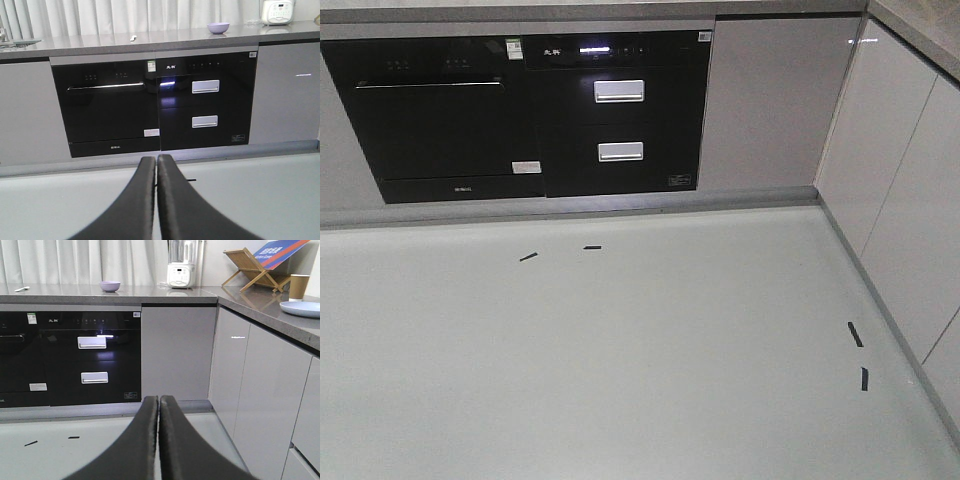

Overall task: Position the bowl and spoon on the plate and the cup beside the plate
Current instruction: 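Drive the base toward the countertop with both grippers open and raised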

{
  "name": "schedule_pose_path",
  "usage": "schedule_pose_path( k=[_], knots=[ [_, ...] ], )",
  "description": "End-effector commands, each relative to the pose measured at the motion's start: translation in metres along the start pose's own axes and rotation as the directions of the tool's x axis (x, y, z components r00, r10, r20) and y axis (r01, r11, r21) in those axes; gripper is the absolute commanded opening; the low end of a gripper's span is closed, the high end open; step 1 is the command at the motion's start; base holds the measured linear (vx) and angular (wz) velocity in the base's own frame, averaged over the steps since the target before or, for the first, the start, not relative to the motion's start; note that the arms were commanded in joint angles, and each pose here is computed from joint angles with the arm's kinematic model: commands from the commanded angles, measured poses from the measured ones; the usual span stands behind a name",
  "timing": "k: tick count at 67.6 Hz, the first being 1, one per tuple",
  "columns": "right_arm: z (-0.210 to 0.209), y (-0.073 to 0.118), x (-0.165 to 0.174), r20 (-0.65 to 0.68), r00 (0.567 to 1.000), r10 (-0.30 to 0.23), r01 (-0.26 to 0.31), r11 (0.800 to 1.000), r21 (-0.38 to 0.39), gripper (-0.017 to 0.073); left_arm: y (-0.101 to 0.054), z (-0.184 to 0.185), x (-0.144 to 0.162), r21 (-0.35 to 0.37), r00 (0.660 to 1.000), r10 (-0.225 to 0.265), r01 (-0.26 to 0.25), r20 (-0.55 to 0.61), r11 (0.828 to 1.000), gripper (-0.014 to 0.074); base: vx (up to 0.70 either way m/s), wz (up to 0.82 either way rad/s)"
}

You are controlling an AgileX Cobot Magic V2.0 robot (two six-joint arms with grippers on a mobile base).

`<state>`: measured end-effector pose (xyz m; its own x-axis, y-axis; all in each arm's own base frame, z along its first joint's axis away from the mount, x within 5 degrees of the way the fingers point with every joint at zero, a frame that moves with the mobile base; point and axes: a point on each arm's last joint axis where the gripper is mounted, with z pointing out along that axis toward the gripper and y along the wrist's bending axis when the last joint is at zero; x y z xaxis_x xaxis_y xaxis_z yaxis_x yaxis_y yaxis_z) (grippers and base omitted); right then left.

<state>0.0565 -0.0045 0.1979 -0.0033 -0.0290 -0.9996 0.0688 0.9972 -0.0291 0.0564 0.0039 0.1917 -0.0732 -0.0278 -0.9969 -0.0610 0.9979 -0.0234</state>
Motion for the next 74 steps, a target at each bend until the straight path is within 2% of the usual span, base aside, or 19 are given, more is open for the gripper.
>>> schedule_pose_path(
  k=[1,74],
  knots=[
    [-0.0008,0.0011,-0.0059,0.079,0.997,-0.007,0.008,1.0,-0.01,-0.0003,-0.0009,-0.0017,-0.0094,0.011,0.996,-0.01,0.009,0.088,1.0,-0.0006,0.0,0.0],
    [-0.0008,0.0011,-0.0059,0.079,0.997,-0.007,0.008,1.0,-0.01,-0.0003,-0.0009,-0.0017,-0.0094,0.011,0.996,-0.01,0.009,0.088,1.0,-0.0006,0.0,0.0]
  ],
)
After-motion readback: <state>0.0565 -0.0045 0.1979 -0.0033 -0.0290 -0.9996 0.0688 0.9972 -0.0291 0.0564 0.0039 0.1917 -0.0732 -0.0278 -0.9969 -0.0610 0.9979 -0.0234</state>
